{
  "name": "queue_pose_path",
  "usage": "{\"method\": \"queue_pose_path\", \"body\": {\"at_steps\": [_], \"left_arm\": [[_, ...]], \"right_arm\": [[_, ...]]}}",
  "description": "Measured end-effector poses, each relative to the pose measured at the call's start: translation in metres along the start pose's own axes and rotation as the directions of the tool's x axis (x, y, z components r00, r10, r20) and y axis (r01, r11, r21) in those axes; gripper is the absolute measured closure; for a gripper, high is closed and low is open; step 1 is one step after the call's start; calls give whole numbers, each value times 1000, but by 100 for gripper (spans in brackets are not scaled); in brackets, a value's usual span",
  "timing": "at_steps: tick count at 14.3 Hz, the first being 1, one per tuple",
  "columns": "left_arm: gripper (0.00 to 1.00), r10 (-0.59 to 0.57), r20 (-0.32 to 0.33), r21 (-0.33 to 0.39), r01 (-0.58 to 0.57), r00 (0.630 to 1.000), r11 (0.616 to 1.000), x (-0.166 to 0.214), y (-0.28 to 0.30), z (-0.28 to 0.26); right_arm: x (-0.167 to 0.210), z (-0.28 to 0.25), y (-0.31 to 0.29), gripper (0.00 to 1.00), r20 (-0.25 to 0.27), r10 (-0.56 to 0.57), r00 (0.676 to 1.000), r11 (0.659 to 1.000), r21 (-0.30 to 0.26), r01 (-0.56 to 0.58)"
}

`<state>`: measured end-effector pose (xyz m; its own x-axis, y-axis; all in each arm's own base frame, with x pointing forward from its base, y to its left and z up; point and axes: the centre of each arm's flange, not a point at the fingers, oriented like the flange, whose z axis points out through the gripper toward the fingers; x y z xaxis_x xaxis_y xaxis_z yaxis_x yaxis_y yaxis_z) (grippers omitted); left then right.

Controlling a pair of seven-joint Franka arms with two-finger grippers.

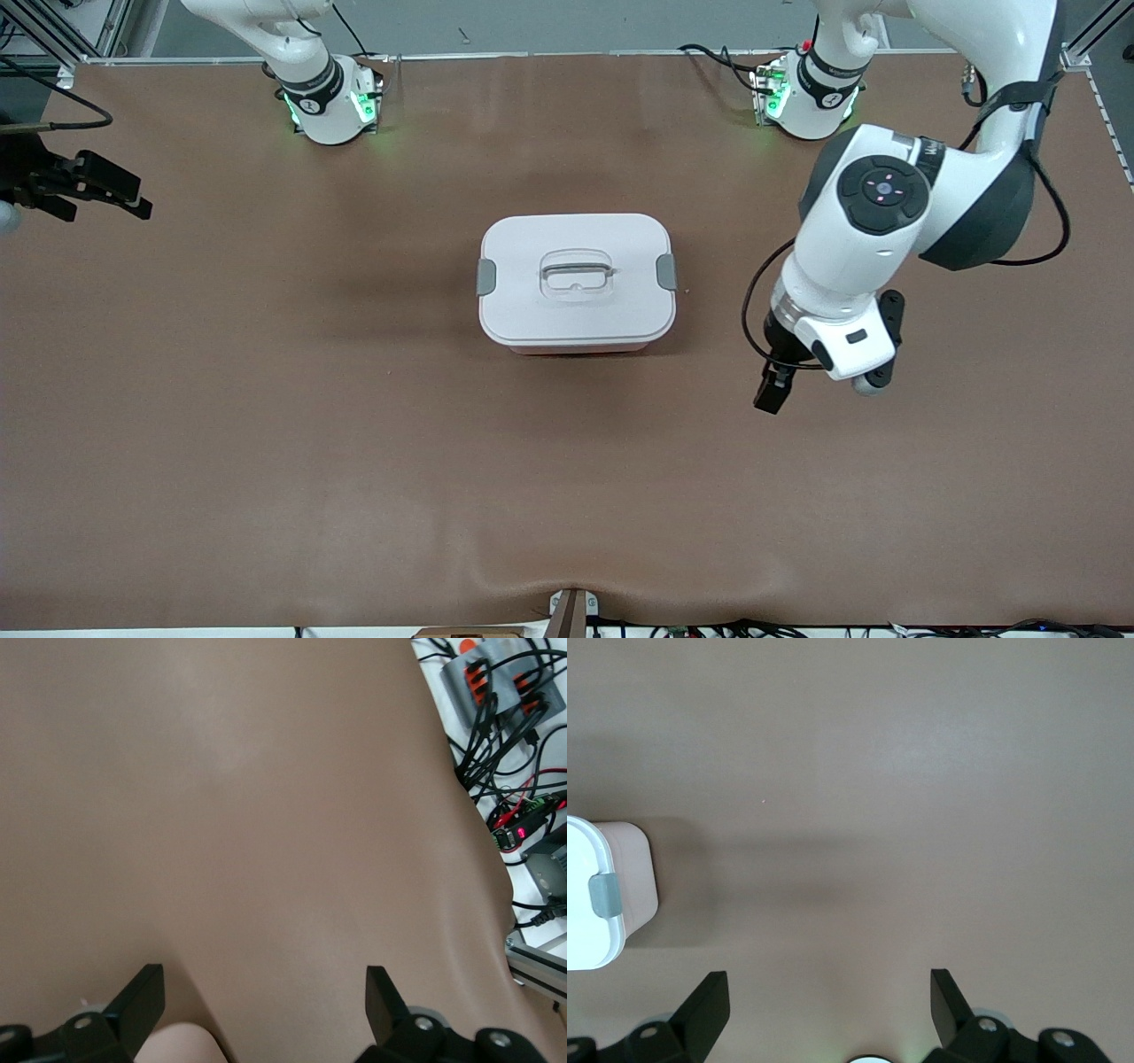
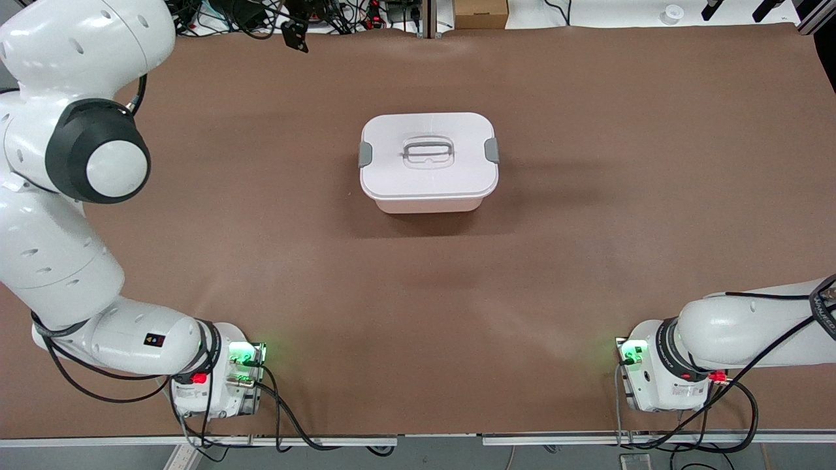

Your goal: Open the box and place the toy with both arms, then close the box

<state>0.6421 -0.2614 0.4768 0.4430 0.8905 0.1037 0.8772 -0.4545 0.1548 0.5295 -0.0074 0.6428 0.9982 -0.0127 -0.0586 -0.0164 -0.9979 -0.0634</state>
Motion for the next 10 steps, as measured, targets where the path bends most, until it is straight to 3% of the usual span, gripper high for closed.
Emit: {"method": "queue_pose_path", "body": {"at_steps": [10], "left_arm": [[0, 278, -4, 25, -278, 961, 960, 80, -14, 1]], "right_arm": [[0, 0, 2, 0, 0, 3, 1000, 1000, 0, -3]]}}
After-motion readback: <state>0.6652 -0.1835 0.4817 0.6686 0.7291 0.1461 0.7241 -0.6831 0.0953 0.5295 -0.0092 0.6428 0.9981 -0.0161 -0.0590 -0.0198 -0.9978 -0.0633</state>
